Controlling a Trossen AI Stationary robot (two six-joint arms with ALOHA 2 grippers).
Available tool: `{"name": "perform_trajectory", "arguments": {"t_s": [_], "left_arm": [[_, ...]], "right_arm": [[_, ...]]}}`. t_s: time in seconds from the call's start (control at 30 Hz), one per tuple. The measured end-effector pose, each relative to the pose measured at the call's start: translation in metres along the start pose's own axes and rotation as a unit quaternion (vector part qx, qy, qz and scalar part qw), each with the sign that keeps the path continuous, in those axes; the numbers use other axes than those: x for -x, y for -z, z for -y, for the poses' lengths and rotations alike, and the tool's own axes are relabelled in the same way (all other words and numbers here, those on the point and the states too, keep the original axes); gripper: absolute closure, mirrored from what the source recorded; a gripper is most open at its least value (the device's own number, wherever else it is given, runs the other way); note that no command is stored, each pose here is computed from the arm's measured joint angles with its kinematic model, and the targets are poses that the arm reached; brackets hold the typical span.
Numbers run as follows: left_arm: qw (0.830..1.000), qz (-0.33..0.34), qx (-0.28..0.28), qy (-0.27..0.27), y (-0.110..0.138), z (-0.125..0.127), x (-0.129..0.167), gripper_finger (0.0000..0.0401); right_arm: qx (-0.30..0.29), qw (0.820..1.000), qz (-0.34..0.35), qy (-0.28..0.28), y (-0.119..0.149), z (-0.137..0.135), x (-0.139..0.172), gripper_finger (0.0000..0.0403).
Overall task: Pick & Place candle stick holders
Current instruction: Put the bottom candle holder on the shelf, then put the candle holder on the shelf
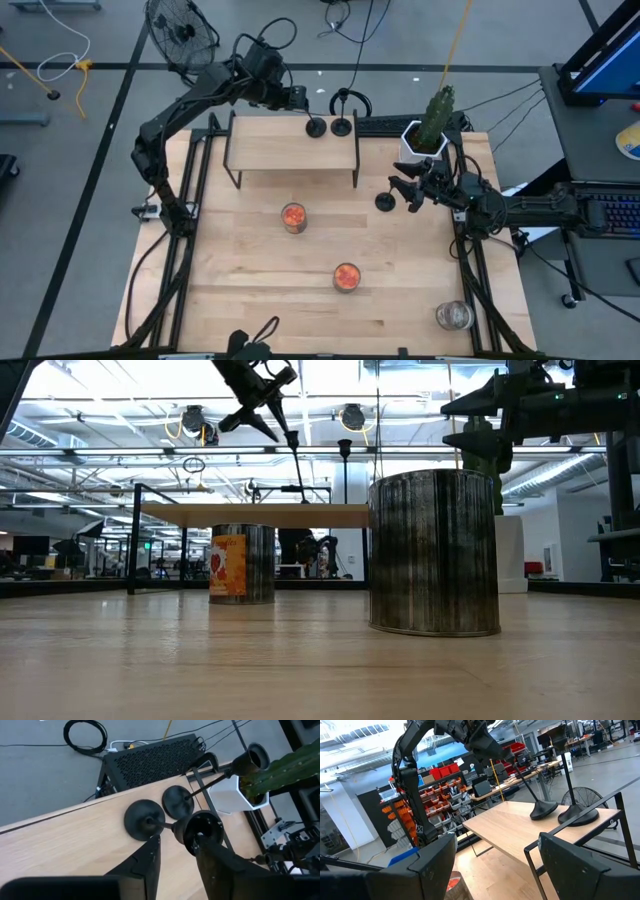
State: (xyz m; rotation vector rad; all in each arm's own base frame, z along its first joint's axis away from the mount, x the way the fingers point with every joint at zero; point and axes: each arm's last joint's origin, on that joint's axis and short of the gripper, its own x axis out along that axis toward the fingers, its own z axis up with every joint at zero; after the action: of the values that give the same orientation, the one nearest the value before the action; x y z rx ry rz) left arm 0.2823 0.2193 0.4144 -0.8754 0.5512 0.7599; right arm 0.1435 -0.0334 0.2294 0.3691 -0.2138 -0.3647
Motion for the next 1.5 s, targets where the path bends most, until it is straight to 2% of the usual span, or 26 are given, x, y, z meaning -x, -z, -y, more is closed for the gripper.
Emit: {"name": "perform_trajectory", "arguments": {"t_s": [0.27, 0.47, 0.77, 0.87, 1.0, 1.07, 1.23, 1.4, 1.5], "left_arm": [[1.0, 0.004, 0.001, -0.003, -0.001, 0.0, 0.0, 0.0272], [0.999, 0.033, -0.005, 0.018, -0.006, 0.004, 0.0, 0.0272], [0.999, 0.033, -0.004, 0.018, -0.007, 0.003, 0.0, 0.0272], [0.999, 0.017, -0.003, 0.038, -0.006, 0.004, 0.001, 0.0272], [0.996, -0.023, -0.04, 0.074, 0.002, 0.005, 0.016, 0.0272], [0.995, -0.041, -0.07, 0.062, 0.011, 0.005, 0.028, 0.0272], [0.988, -0.048, -0.145, -0.012, 0.034, 0.007, 0.058, 0.0272], [0.98, -0.037, -0.194, 0.002, 0.052, 0.014, 0.094, 0.0272], [0.98, -0.012, -0.197, -0.007, 0.059, 0.015, 0.113, 0.0272]], "right_arm": [[0.015, 1.0, 0.0, 0.0, 0.0, 0.0, 0.0, 0.0128], [0.015, 1.0, 0.0, 0.0, 0.0, 0.0, 0.0, 0.0128], [0.015, 1.0, 0.0, 0.0, 0.0, 0.0, 0.0, 0.0128], [0.015, 1.0, 0.0, 0.0, 0.0, 0.0, 0.0, 0.0128], [0.016, 1.0, 0.0, 0.0, 0.0, 0.0, 0.0, 0.0128], [0.024, 1.0, 0.001, 0.0, 0.0, 0.0, 0.0, 0.0128], [0.025, 1.0, 0.015, -0.006, -0.004, -0.001, 0.003, 0.0128], [0.089, 0.994, 0.01, -0.069, -0.006, -0.005, 0.006, 0.0128], [0.111, 0.99, 0.011, -0.086, -0.007, -0.006, 0.007, 0.0128]]}}
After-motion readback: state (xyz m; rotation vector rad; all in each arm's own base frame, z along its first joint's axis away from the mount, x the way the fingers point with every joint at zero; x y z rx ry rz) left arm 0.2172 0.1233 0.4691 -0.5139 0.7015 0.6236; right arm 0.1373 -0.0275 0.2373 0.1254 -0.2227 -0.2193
